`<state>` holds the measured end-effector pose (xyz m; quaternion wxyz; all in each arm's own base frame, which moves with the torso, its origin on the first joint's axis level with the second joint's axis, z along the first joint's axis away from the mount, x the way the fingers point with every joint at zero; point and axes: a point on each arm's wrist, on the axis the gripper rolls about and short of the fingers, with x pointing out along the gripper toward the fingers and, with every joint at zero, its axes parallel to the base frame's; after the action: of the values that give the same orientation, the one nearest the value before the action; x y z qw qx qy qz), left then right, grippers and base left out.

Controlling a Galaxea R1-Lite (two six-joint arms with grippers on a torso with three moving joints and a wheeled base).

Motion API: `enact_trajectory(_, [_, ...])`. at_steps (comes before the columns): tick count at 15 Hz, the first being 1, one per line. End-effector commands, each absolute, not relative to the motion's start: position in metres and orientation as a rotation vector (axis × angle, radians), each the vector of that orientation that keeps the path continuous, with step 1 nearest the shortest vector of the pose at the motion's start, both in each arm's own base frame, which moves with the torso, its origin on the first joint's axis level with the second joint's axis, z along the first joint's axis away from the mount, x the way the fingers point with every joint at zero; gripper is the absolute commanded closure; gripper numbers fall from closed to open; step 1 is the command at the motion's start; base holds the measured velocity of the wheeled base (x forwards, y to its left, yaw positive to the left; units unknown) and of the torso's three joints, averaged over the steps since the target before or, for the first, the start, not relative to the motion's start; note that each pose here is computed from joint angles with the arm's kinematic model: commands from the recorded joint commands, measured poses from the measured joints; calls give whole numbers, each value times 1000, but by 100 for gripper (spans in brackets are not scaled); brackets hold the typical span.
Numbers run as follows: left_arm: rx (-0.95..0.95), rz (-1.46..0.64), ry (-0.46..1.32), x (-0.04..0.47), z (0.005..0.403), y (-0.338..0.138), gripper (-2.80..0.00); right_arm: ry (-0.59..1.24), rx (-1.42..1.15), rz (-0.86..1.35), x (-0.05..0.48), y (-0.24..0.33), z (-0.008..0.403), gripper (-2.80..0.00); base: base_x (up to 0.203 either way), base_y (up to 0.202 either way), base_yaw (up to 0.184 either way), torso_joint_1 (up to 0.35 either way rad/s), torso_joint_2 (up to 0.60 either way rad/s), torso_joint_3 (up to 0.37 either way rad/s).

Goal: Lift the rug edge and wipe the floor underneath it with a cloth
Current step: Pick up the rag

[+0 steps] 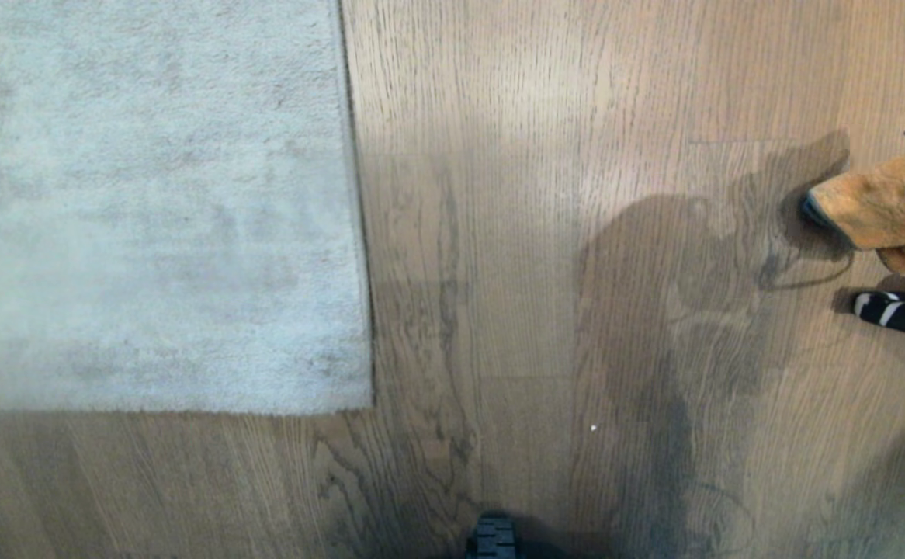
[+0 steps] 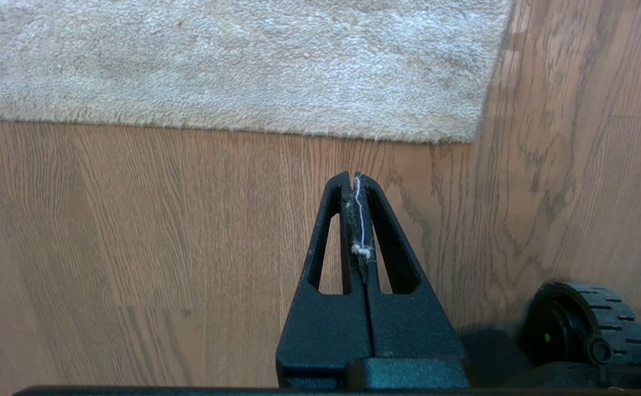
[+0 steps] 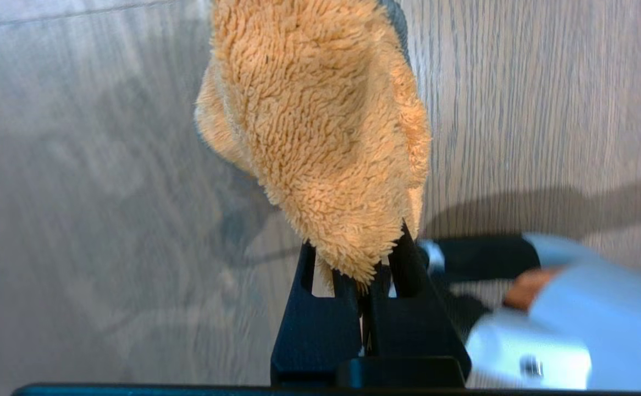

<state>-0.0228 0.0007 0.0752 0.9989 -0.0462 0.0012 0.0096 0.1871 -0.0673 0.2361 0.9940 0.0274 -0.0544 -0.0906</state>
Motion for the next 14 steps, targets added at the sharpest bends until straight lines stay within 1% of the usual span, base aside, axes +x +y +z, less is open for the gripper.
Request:
enact_trajectory(1, [-94, 20, 2, -23, 75, 1, 0, -158, 41, -165, 158, -56, 240, 0, 0, 0, 0, 0, 0, 0])
enact_trajectory(4, [-94, 20, 2, -23, 75, 1, 0, -169, 28, -95, 124, -41, 238, 0, 0, 0, 0, 0, 0, 0])
enact_trajectory(7, [-94, 20, 2, -23, 75, 1, 0, -138, 32, -69, 93, -28, 230, 0, 0, 0, 0, 0, 0, 0])
enact_trajectory(10, [-94, 20, 2, -23, 75, 1, 0, -113, 0, -6, 74, -14, 219, 0, 0, 0, 0, 0, 0, 0])
enact_trajectory(12, [-94, 20, 2, -23, 75, 1, 0, -102, -64, 28, 61, -6, 209, 0, 0, 0, 0, 0, 0, 0])
enact_trajectory(14, [-94, 20, 2, -23, 75, 1, 0, -72, -88, 25, 51, -4, 195, 0, 0, 0, 0, 0, 0, 0])
